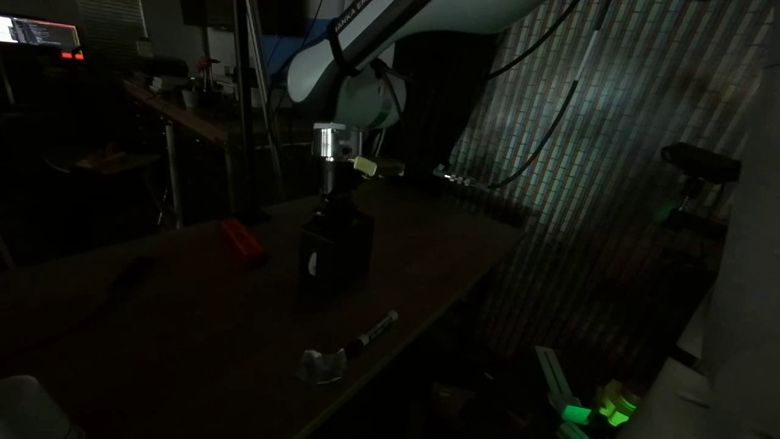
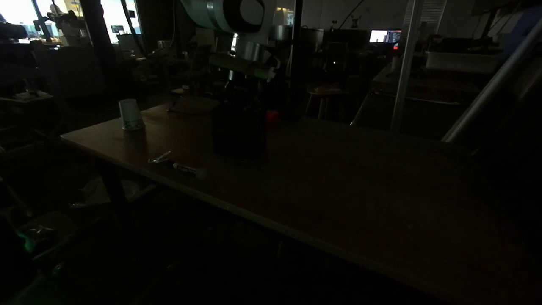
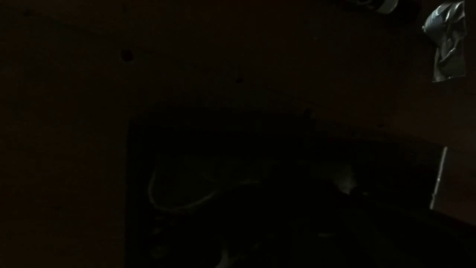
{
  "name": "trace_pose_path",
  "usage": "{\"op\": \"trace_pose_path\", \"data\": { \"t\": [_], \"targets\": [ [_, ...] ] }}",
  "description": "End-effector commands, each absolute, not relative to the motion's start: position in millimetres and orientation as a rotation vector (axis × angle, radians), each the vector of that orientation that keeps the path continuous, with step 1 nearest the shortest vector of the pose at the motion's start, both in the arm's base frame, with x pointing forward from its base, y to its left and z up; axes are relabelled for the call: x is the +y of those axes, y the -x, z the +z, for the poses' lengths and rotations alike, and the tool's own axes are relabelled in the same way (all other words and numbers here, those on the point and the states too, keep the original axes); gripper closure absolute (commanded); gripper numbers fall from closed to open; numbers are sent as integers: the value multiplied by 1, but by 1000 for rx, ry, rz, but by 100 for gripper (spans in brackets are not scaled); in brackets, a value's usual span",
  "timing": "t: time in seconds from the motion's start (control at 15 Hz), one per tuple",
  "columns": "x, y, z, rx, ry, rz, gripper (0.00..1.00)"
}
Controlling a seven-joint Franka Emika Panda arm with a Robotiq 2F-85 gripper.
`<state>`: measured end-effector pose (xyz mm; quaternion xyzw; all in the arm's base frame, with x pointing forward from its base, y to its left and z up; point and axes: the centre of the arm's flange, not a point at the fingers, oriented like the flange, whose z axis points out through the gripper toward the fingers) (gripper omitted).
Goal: Put the white towel in the black basket.
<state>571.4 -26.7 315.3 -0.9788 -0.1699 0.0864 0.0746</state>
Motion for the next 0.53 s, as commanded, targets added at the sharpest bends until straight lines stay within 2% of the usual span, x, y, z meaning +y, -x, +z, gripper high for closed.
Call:
{"op": "trace_pose_path", "data": {
  "t": [0.0, 0.47],
  "targets": [
    [-41, -538, 359, -488, 2980, 138, 100],
    [-59, -504, 426, -408, 3026, -49, 100]
  ]
}}
